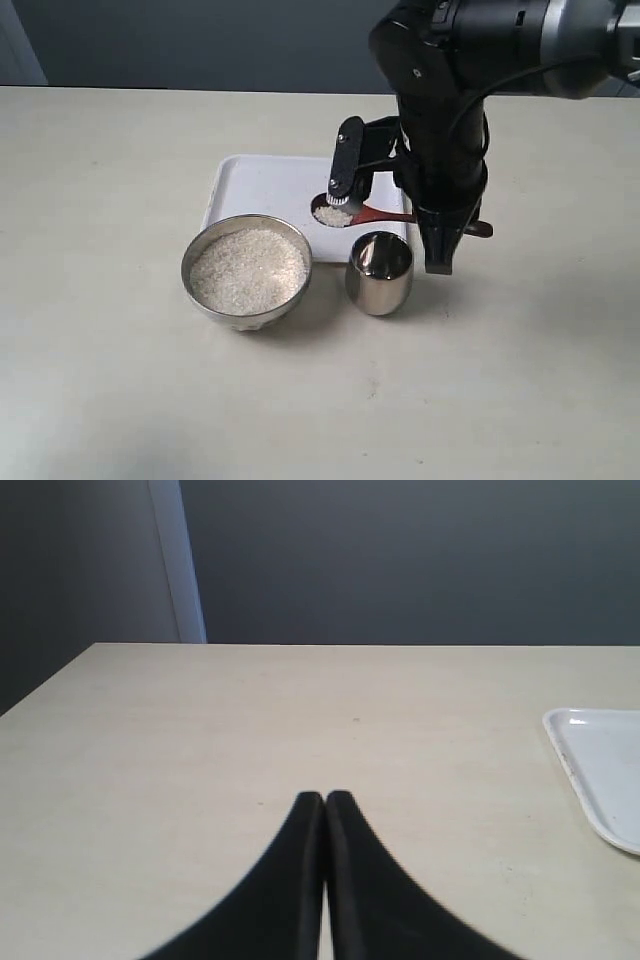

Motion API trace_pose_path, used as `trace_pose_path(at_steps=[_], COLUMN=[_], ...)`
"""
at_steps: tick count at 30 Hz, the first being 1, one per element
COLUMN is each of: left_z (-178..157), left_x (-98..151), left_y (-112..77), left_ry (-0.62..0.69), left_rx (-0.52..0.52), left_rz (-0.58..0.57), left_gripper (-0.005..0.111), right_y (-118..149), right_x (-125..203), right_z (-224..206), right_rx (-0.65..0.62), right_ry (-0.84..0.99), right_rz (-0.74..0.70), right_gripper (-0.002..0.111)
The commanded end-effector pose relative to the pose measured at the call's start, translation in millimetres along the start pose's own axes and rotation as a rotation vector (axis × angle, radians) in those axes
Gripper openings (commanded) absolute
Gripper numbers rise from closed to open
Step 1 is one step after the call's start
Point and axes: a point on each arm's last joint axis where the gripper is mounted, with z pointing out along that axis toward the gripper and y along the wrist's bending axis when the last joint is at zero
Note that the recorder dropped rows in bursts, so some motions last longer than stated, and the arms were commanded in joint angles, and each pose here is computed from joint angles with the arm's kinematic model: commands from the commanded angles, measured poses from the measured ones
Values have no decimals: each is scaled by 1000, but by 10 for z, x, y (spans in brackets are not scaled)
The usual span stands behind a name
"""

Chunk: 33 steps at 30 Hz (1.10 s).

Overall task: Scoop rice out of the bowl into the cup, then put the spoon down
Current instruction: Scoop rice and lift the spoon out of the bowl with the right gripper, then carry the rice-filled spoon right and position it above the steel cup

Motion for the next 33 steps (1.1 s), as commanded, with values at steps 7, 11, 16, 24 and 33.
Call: trace_pose_path(at_steps=[7, 11, 16, 24, 33], left_z=[4, 4, 4, 4, 4], left_x=[12, 12, 12, 12, 12], left_y=[-3, -3, -3, -3, -3], left_ry=[1, 1, 1, 1, 1], left_rx=[5, 5, 5, 5, 5], left_rz=[-2, -2, -2, -2, -2], left_gripper=[1, 1, 1, 1, 1], right_y=[-14, -17, -24, -48, -135], right_x=[196, 201, 205, 234, 383], right_z=[76, 67, 67, 81, 71], right_rx=[-9, -5, 2, -6, -40], right_ry=[40, 40, 45, 44, 17], right_rz=[19, 19, 15, 30, 108], right_gripper=[-1, -1, -1, -1, -1])
